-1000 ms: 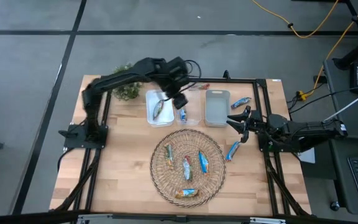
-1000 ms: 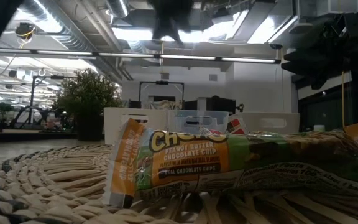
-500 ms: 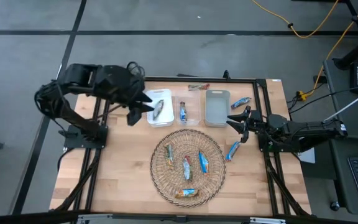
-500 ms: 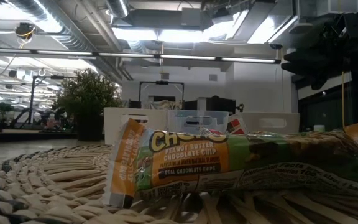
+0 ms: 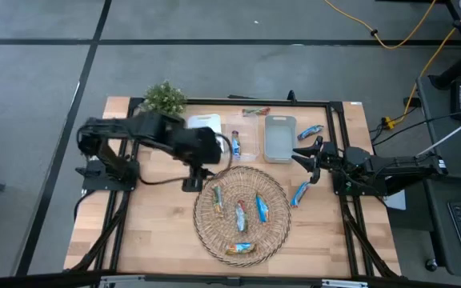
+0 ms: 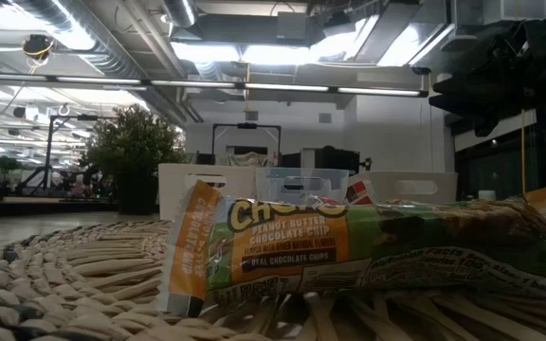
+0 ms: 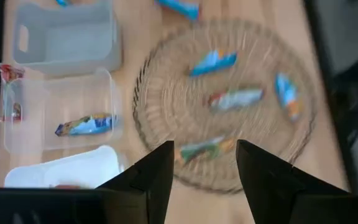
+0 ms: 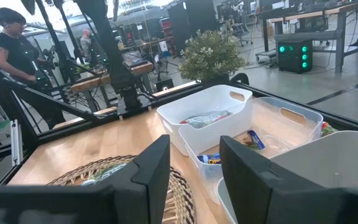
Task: Pick and place Granola Bars by type
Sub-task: Put the middle left yellow granola bar into the gray bin
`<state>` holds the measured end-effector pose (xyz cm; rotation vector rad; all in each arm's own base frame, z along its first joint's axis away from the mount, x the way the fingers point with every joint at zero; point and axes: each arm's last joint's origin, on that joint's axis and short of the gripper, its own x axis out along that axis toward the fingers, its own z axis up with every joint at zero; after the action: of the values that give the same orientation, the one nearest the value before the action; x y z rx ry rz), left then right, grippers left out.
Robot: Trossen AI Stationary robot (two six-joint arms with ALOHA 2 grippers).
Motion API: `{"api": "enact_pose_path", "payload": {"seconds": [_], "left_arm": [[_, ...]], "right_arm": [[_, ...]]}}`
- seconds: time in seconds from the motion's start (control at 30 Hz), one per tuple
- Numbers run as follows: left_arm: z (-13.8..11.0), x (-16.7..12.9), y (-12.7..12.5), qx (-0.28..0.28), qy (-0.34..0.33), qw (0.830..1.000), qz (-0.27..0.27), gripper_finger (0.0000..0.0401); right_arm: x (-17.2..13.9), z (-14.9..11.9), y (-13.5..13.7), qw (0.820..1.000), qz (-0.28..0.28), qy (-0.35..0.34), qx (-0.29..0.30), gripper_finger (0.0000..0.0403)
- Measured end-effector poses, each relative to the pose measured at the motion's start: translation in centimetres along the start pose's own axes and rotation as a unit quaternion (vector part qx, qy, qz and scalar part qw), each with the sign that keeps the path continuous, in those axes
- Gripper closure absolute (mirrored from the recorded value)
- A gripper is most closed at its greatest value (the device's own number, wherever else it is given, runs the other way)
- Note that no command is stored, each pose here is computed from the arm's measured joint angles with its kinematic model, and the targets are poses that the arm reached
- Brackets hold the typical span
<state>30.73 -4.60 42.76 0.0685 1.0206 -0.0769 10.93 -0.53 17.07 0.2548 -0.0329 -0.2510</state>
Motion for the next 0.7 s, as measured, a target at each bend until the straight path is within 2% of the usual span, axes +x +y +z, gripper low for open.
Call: {"api": "enact_pose_path", "payload": {"seconds": [0.1,0.23,0.4,0.5,0.7], "left_arm": [[0.0,2.9,-0.2,0.054,0.079,0.995,0.005,0.0239],[-0.2,6.9,-0.3,0.126,0.177,0.976,0.015,0.0237],[-0.7,12.6,-0.7,0.167,0.187,0.966,-0.055,0.0235],[-2.4,16.0,-0.9,0.169,0.204,0.960,-0.090,0.0237],[-5.9,20.8,-1.0,0.189,0.216,0.953,-0.099,0.0230]], "right_arm": [[0.0,0.0,0.0,1.000,0.000,0.000,0.000,0.0260],[0.0,0.0,0.0,1.000,0.000,0.000,-0.001,0.0260],[0.0,0.0,0.0,1.000,0.000,0.000,-0.001,0.0260],[0.0,0.0,0.0,1.000,0.000,0.001,0.001,0.0260],[0.0,0.0,0.0,1.000,0.000,0.000,0.000,0.0260]]}}
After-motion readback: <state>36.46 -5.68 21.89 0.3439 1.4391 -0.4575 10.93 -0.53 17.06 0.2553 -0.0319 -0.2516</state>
